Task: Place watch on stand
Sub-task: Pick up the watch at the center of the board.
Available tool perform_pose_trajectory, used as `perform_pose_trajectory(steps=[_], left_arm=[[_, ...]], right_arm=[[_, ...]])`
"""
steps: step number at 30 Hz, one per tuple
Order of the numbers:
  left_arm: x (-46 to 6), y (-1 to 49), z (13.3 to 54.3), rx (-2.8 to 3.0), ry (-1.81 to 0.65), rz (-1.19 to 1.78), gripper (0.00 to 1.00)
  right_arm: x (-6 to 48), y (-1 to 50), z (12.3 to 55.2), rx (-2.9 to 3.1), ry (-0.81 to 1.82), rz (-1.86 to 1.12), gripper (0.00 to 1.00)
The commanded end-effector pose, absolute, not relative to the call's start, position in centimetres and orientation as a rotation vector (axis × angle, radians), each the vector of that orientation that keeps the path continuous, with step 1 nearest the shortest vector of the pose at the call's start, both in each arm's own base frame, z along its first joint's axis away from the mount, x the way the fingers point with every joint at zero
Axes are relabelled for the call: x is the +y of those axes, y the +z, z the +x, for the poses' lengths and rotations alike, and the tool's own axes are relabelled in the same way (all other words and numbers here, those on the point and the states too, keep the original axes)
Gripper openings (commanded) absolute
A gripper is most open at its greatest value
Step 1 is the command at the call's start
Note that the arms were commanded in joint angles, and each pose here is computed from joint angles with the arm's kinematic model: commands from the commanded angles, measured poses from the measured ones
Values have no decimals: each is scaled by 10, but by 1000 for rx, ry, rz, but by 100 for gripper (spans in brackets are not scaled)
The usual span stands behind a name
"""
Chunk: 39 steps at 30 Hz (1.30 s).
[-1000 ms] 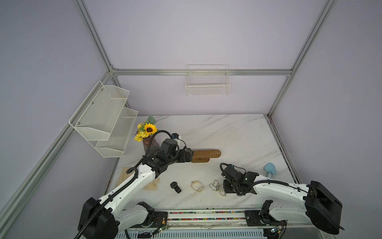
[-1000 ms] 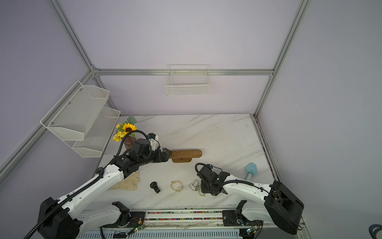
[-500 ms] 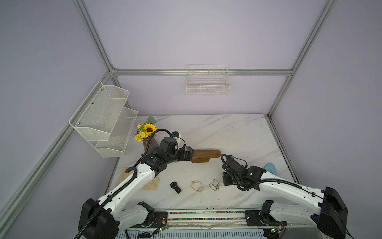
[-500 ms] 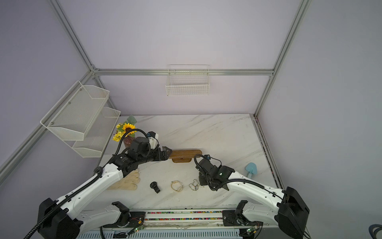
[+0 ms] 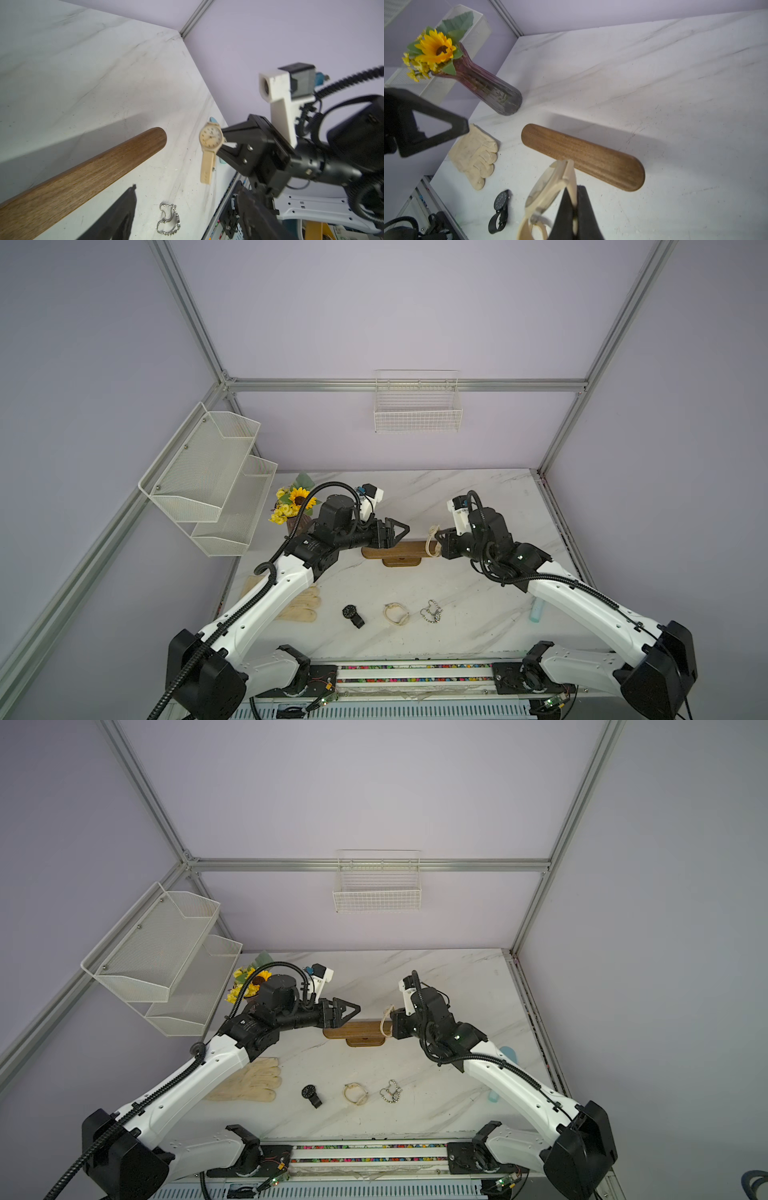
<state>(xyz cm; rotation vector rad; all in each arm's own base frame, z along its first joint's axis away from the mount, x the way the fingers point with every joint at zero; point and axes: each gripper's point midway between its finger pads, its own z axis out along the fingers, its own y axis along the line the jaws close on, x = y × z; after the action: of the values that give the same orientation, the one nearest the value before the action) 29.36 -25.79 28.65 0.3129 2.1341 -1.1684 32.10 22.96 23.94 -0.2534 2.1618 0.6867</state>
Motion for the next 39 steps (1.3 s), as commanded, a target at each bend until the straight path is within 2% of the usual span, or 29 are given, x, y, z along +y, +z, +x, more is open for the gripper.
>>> perform_pose_trajectory(steps=[1, 2, 5, 9, 13, 17, 21, 25, 33, 39], left_arm=[[-264, 341, 282, 1957, -1280, 414, 79], [-264, 343, 281, 1945, -1283, 419, 83], [-268, 345, 279, 1924, -1322, 432, 89], [-279, 344, 282, 1911, -1412, 439, 89], [-286, 346, 284, 1895, -1480, 447, 81], [-287, 350, 285, 1880, -1492, 445, 76], [-288, 352, 282, 1873, -1508, 446, 62], [-287, 352, 278, 1873, -1521, 445, 59], [-286, 351, 270, 1872, -1540, 442, 59], [-284, 358, 270, 1835, -1546, 425, 55]], right_arm=[[260, 287, 330, 1984, 876, -425, 0], [265, 292, 330, 1975, 901, -452, 0], [276, 308, 323, 1924, 994, -545, 0], [284, 329, 310, 1852, 1102, -617, 0], [287, 338, 298, 1824, 1168, -656, 0], [287, 339, 295, 1821, 1185, -657, 0], [287, 336, 296, 1825, 1176, -649, 0], [288, 334, 299, 1825, 1181, -647, 0], [293, 333, 305, 1814, 1206, -656, 0], [293, 331, 310, 1820, 1200, -646, 0]])
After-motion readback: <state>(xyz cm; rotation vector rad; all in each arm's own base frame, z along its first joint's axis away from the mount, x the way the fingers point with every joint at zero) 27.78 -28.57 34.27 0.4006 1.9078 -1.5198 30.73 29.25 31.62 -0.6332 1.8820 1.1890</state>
